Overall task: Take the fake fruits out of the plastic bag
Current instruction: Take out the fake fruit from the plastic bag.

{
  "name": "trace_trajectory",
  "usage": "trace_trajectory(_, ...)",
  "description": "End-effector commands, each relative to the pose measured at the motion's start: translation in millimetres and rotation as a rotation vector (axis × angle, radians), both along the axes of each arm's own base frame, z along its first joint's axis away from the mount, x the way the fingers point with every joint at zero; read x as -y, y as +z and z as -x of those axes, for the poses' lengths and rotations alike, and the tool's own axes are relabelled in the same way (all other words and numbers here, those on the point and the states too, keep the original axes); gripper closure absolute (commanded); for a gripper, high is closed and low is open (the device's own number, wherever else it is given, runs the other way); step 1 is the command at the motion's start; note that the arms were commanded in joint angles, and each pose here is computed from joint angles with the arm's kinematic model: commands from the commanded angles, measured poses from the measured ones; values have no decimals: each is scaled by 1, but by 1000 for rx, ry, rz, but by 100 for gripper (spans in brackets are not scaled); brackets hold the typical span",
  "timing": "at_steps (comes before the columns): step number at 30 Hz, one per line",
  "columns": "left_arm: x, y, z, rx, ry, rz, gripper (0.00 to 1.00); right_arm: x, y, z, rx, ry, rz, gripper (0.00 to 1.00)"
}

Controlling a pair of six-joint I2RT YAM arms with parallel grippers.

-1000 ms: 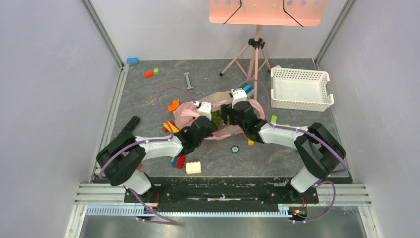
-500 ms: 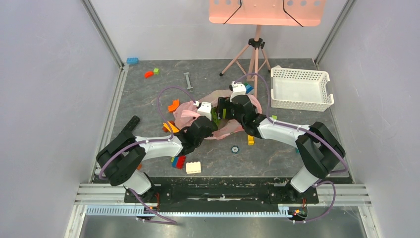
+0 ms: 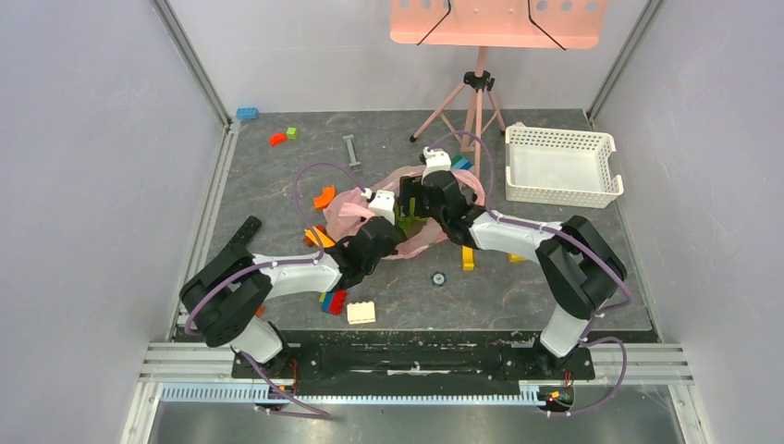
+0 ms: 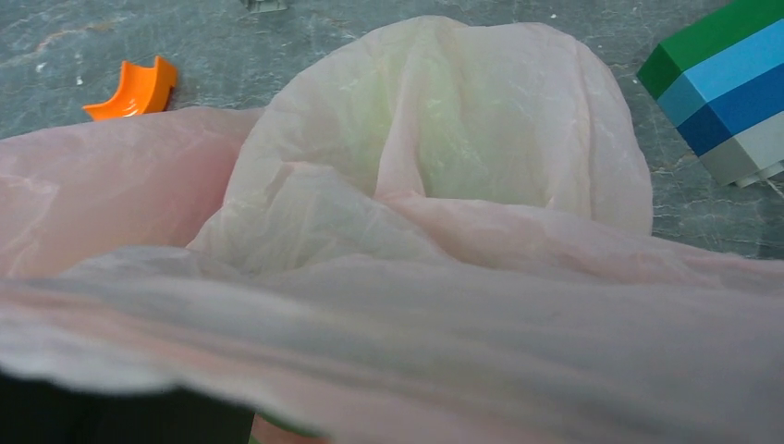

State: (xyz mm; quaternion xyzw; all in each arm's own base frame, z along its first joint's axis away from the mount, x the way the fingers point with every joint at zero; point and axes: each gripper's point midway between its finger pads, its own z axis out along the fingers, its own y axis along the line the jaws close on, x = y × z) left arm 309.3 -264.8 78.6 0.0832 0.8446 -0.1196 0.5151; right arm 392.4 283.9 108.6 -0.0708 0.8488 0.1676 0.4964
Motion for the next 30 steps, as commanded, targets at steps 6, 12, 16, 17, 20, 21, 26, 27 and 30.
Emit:
trace_trajectory(6,5,16,-10,26,54,78,98,16,5,-23,65,-88,106,11)
trace_trajectory(12,5,16,-10,26,53,75,98,20,-3,-28,63,-101,163,4)
trace_trajectory(16,5,16,-10,27,54,74,98,19,-10,-32,54,-99,185,2)
trace_trajectory(17,5,16,-10,27,54,73,98,18,-13,-33,51,-98,189,2)
trace_trajectory(20,5,16,-10,28,54,72,98,17,-21,-36,42,-98,207,2)
trace_trajectory(21,5,16,-11,28,55,72,98,17,-23,-37,40,-100,210,2)
trace_trajectory(26,5,16,-11,28,54,70,98,19,-37,-38,15,-102,229,2)
trace_trajectory(27,5,16,-11,28,53,70,98,19,-39,-38,12,-103,233,2)
trace_trajectory(30,5,16,-11,28,54,70,98,20,-45,-38,5,-102,243,2)
